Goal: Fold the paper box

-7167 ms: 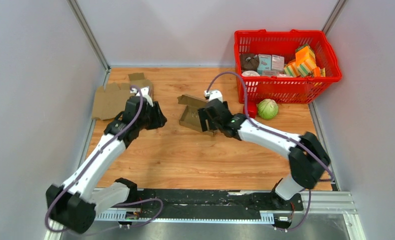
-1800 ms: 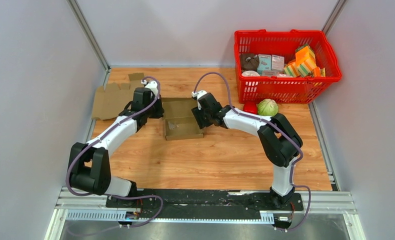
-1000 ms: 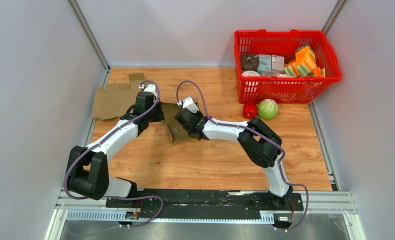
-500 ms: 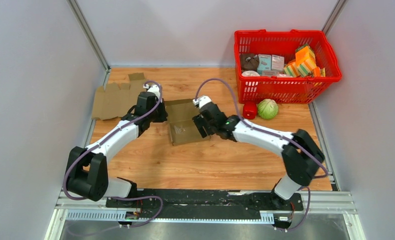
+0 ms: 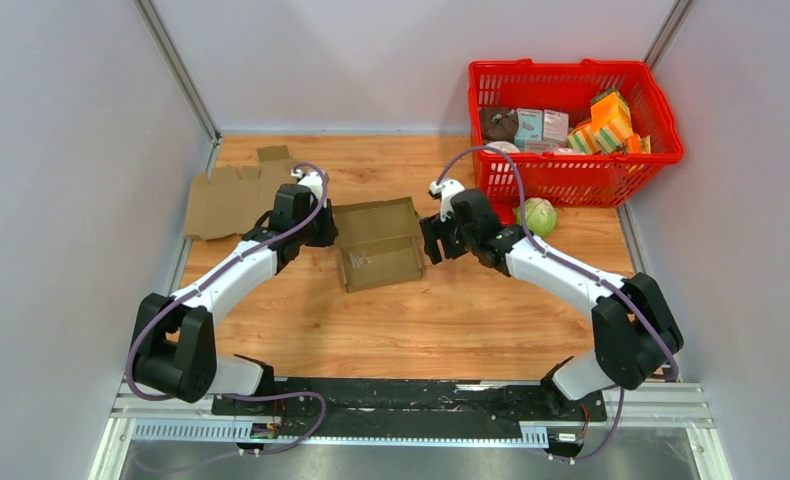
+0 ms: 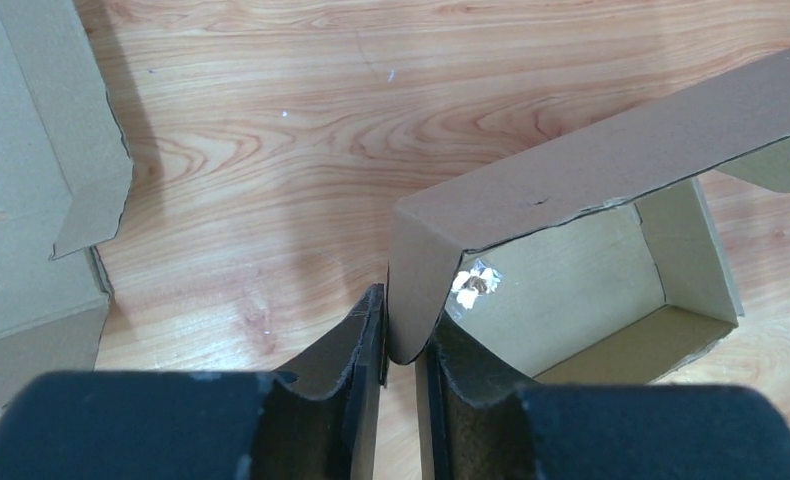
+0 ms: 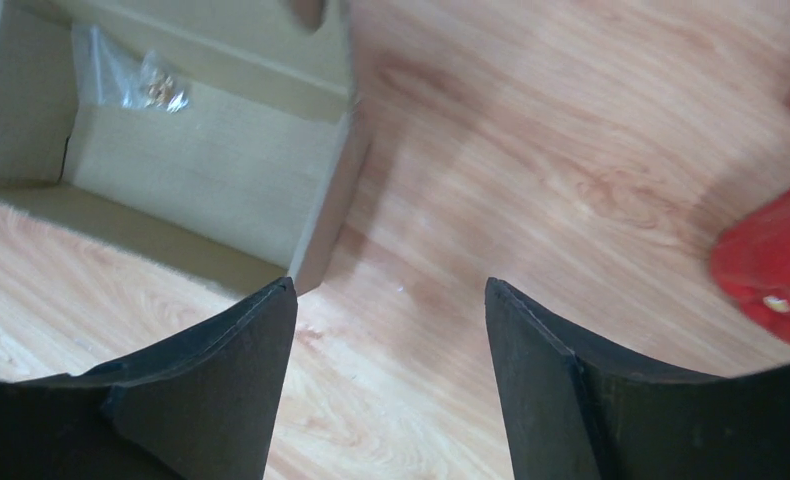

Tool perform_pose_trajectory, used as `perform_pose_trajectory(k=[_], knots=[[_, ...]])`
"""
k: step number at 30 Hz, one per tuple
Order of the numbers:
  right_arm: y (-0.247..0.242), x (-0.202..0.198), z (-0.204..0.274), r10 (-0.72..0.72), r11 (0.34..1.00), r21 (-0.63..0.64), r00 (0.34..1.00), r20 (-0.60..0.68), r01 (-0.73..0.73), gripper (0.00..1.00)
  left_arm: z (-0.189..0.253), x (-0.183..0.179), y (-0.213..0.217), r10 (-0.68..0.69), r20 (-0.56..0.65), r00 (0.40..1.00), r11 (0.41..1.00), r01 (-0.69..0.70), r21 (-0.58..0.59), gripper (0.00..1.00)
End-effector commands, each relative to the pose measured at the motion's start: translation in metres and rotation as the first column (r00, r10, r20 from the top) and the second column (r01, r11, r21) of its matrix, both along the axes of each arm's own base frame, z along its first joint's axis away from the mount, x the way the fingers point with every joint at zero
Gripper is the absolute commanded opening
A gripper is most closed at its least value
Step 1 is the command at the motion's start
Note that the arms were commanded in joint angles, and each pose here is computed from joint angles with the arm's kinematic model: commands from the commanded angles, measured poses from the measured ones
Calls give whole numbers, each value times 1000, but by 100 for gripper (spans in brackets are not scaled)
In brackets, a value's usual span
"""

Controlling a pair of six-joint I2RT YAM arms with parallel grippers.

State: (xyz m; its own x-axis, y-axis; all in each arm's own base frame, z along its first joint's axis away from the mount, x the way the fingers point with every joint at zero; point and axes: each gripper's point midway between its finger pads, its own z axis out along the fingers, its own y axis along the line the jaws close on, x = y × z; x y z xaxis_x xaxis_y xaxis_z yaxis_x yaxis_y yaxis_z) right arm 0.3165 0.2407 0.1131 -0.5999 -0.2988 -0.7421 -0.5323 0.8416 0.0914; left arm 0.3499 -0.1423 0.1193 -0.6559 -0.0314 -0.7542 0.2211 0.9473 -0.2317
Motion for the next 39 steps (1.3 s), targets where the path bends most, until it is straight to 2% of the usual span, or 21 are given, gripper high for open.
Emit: perform_pose_trajectory(k=[1, 6, 10, 14, 17, 18, 20, 21, 22, 28, 32, 35, 37, 39], knots=[[8, 41, 37, 19, 997, 77, 994, 104, -27, 72, 26, 6, -5, -36, 73, 997, 999, 37, -8, 26], [27, 70, 61, 103, 987, 108, 983, 149, -120, 69, 28, 5, -6, -47, 65, 997, 999, 47, -2, 22], [52, 61, 54, 226, 958, 162, 971, 76, -236, 63, 29, 3, -8, -53, 50, 997, 998, 53, -16, 10], [61, 56, 40, 246, 954, 163, 968, 48, -250, 61, 32, 1, -10, -49, 54, 997, 998, 51, -34, 8], [57, 69, 39, 174, 971, 149, 981, 86, -186, 43, 32, 0, -11, -46, 65, 997, 998, 48, -30, 8], [57, 69, 41, 141, 975, 161, 986, 85, -153, 29, 33, -1, -14, -49, 71, 996, 998, 51, -25, 7], [53, 74, 41, 80, 985, 141, 989, 123, -97, 17, 35, 1, -16, -30, 96, 995, 1000, 31, 0, 6], [56, 72, 45, 60, 987, 139, 989, 139, -79, 4, 37, -2, -24, -36, 102, 994, 999, 36, 1, 4], [53, 77, 47, 19, 990, 134, 986, 168, -42, 0, 40, 3, -21, 10, 133, 991, 1000, -13, 21, 1], [49, 78, 42, -222, 965, 186, 952, 213, 184, 0, 45, 8, -36, 122, 278, 953, 992, -127, 0, 1], [41, 76, 29, -348, 932, 195, 909, 230, 307, 0, 31, 6, -31, 200, 270, 942, 979, -202, -20, 0], [41, 69, 27, -385, 917, 216, 885, 262, 336, 0, 34, 4, -35, 233, 273, 933, 972, -226, -57, 2], [39, 65, 28, -407, 910, 214, 869, 281, 357, 0, 34, -1, -38, 243, 224, 944, 970, -233, -73, 1], [37, 62, 38, -430, 898, 242, 849, 307, 367, 0, 49, 0, -48, 249, 213, 945, 967, -232, -102, 1]])
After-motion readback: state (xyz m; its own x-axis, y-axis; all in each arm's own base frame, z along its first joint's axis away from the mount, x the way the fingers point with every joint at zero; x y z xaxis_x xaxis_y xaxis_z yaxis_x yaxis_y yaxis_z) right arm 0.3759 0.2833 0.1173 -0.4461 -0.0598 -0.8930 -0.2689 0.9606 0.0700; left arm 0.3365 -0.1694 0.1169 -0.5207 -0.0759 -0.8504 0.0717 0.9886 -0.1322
